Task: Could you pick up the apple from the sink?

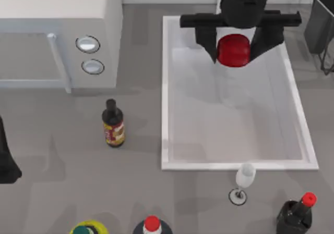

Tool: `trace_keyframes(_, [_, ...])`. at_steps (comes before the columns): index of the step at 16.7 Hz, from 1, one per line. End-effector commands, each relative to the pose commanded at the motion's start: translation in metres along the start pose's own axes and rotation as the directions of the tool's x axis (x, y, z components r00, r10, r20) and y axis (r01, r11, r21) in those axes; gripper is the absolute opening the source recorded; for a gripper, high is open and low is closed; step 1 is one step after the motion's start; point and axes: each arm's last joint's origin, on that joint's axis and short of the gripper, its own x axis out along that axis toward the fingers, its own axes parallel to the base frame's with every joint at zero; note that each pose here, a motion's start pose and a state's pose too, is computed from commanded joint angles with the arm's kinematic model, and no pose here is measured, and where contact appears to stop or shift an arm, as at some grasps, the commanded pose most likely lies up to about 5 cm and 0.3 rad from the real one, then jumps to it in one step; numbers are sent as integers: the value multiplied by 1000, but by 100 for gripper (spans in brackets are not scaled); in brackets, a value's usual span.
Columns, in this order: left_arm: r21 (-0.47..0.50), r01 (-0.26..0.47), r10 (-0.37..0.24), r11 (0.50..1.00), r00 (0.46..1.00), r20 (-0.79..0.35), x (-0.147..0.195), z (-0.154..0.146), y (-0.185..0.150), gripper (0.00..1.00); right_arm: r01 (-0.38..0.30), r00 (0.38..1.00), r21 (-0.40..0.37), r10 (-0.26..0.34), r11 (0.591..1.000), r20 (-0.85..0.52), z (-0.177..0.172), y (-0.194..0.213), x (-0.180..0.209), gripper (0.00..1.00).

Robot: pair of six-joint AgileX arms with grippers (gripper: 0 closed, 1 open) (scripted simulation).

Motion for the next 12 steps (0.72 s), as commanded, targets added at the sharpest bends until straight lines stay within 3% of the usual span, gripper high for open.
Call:
trace_keyframes(4, [0,0,0,1000,1000,0,0,0,0,100,-5,1000,2,5,1000,12,11,-42,-6,0])
trace_keyframes(8, [0,0,0,1000,1000,0,0,0,0,100,9,1000,4,-9,1000,-30,15,-122,3,0])
trace_keyframes(12, [0,0,0,1000,1000,0,0,0,0,100,7,998,8,-6,1000,-64,-4,-202,14,0])
